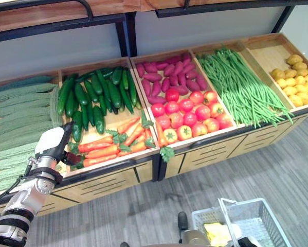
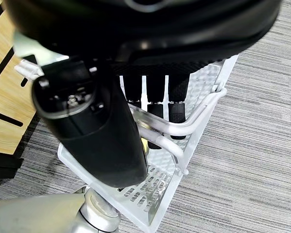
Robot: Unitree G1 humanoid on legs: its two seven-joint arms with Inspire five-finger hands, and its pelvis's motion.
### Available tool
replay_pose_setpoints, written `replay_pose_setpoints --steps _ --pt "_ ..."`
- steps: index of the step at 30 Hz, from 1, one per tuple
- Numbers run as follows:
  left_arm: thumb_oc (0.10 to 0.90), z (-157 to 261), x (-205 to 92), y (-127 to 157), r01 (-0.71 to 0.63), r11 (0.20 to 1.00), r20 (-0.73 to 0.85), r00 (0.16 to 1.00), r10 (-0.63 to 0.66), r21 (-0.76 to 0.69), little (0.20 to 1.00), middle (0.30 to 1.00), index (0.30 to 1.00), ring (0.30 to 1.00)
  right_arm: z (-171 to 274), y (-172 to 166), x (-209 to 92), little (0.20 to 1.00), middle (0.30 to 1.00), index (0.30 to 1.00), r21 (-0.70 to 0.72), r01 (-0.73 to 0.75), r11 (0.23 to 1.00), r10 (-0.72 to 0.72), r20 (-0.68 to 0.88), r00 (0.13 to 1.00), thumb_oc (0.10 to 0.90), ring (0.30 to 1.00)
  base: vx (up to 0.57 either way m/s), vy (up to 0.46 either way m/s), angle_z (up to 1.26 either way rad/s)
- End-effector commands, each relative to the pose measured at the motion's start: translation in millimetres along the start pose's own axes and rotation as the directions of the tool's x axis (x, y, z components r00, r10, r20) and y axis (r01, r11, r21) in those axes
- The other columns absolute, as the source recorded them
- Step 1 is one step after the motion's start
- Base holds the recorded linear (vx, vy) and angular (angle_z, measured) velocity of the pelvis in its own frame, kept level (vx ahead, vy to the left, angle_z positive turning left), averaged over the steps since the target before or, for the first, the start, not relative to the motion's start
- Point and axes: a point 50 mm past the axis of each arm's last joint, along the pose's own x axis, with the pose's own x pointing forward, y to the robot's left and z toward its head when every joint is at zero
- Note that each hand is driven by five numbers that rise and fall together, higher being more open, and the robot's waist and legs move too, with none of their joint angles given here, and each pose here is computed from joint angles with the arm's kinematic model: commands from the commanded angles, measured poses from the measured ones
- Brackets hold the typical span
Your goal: Get the vegetables into the basket
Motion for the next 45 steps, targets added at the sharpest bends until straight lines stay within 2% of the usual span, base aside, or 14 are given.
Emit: replay_pose_setpoints --steps 1,9,14,19,24,25,26,27,28,35,41,45 --pt "0.9 9.1 26.3 73.6 -0.209 0.978 0.059 0.976 0.207 0.023 1.0 1.0 1.0 1.0 10.6 -7.7 2.5 0.3 0.3 0.3 -0.066 0.01 0.998 -0.006 0.055 0.998 0.4 0.3 0.0 0.0 0.0" --pt "0.9 19.2 28.9 70.9 -0.12 0.993 0.113 0.987 0.117 0.018 1.0 1.0 1.0 1.0 19.9 -13.6 4.1 0.3 0.3 0.3 -0.065 0.021 0.998 -0.015 0.089 0.996 0.4 0.3 0.01 0.005 -0.04" --pt "0.9 21.7 30.7 71.5 -0.113 0.994 0.121 0.987 0.11 0.012 1.0 1.0 1.0 1.0 20.6 -15.5 4.4 0.3 0.3 0.3 -0.078 0.022 0.997 -0.014 0.091 0.996 0.4 0.3 0.01 0.001 -0.03" --pt "0.9 23.8 35.0 66.9 -0.091 0.995 0.104 0.99 0.094 -0.031 1.0 1.0 1.0 1.0 23.1 -21.4 5.7 0.3 0.3 0.3 -0.075 0.037 0.997 -0.03 0.09 0.995 0.4 0.3 0.0 0.003 -0.01" --pt "0.9 14.5 42.0 49.9 0.018 0.997 0.01 1.0 -0.018 -0.07 1.0 1.0 1.0 1.0 33.8 -29.6 8.0 0.3 0.3 0.3 -0.095 0.049 0.994 -0.039 0.113 0.993 0.4 0.3 -0.02 0.013 -0.05" --pt "0.825 9.7 41.0 43.5 0.062 0.996 -0.015 0.998 -0.063 -0.069 0.896 0.896 0.896 0.896 36.0 -31.5 8.5 0.3 0.3 0.3 -0.099 0.049 0.994 -0.037 0.116 0.993 0.4 0.3 -0.02 0.02 -0.09" --pt "0.582 6.5 41.8 43.5 0.074 0.994 -0.037 0.996 -0.077 -0.079 0.555 0.555 0.555 0.555 39.6 -33.6 9.0 0.3 0.3 0.3 -0.103 0.052 0.993 -0.038 0.126 0.991 0.4 0.3 -0.02 0.019 -0.12" --pt "0.478 3.9 42.3 43.6 0.092 0.992 -0.052 0.994 -0.097 -0.081 0.41 0.41 0.41 0.41 41.5 -35.0 9.4 0.3 0.3 0.3 -0.105 0.054 0.993 -0.04 0.13 0.991 0.4 0.3 -0.03 0.01 -0.15" --pt "0.4 2.9 44.7 47.0 0.103 0.992 -0.065 0.992 -0.108 -0.069 0.3 0.3 0.3 0.3 46.5 -35.8 9.8 0.3 0.3 0.3 -0.11 0.052 0.993 -0.036 0.145 0.989 0.4 0.3 -0.01 0.012 -0.1" --pt "0.4 -4.5 43.2 47.3 0.081 0.994 -0.103 0.991 -0.089 -0.076 0.3 0.3 0.3 0.3 51.3 -31.3 10.0 0.3 0.3 0.3 -0.106 0.033 0.994 -0.017 0.157 0.987 0.4 0.3 0.0 0.001 -0.01" --pt "0.4 -3.3 44.4 53.9 0.016 0.999 -0.1 0.995 -0.02 -0.04 0.3 0.3 0.3 0.3 49.4 -28.0 9.6 0.3 0.3 0.3 -0.109 0.026 0.994 -0.009 0.153 0.988 0.4 0.3 0.01 0.0 -0.01" --pt "0.4 10.9 48.2 77.8 -0.141 0.99 -0.028 0.99 0.14 -0.01 0.3 0.3 0.3 0.3 42.4 -26.0 8.8 0.3 0.3 0.3 -0.08 0.032 0.996 -0.021 0.136 0.99 0.4 0.3 0.0 0.0 0.0"
